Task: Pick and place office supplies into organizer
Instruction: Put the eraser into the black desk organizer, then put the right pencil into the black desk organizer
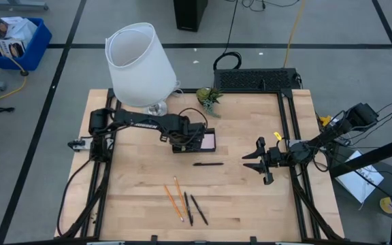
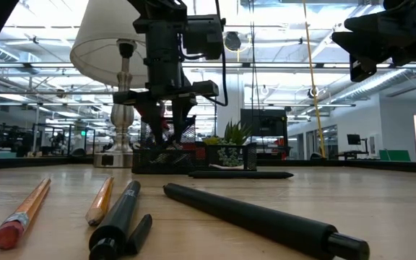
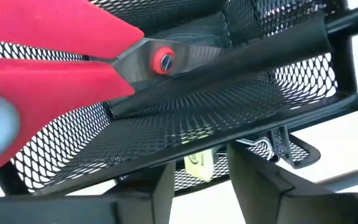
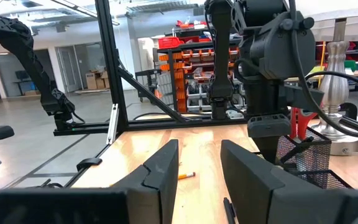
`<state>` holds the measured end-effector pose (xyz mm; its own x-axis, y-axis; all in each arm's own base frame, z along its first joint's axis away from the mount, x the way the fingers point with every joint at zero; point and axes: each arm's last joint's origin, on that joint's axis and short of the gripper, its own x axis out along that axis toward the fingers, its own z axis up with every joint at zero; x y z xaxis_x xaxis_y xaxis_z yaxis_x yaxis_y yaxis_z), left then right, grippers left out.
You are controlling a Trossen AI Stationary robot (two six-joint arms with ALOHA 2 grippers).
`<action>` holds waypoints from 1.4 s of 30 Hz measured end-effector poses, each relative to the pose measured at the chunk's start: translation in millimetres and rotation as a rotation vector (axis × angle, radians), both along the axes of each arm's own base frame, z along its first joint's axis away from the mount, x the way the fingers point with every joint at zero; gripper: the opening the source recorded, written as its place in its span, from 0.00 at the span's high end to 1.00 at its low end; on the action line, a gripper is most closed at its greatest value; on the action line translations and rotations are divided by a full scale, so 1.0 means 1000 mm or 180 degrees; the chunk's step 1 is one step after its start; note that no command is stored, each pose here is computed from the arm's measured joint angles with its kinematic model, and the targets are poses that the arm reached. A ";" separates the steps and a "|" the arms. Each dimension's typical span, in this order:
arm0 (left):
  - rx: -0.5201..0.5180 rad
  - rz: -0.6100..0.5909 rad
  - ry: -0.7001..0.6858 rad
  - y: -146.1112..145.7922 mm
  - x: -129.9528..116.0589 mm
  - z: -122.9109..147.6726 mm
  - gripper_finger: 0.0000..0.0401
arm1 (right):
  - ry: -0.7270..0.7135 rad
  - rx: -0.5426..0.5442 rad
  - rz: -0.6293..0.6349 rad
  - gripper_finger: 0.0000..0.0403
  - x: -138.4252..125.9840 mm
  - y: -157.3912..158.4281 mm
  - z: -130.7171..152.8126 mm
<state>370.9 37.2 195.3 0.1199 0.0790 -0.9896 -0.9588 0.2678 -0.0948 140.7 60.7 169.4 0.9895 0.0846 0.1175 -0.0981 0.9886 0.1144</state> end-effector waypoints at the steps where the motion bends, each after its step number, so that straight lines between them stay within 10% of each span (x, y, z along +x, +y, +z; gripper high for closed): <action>1: 0.0010 0.0005 -0.0005 0.000 0.000 0.000 0.59 | -0.0002 0.0000 0.0000 0.71 0.000 0.000 0.000; 17: -0.0392 -0.0435 -0.0069 -0.071 0.002 0.000 0.56 | -0.0001 0.0000 0.0001 0.71 0.000 0.000 0.000; 29: -0.0376 0.0676 -0.0574 -0.160 -0.004 0.003 0.56 | -0.0001 -0.0001 0.0001 0.71 0.000 0.000 0.000; 42: -0.0308 0.2246 -0.0241 -0.167 -0.016 -0.014 0.56 | 0.0000 0.0000 0.0000 0.71 0.000 0.000 0.000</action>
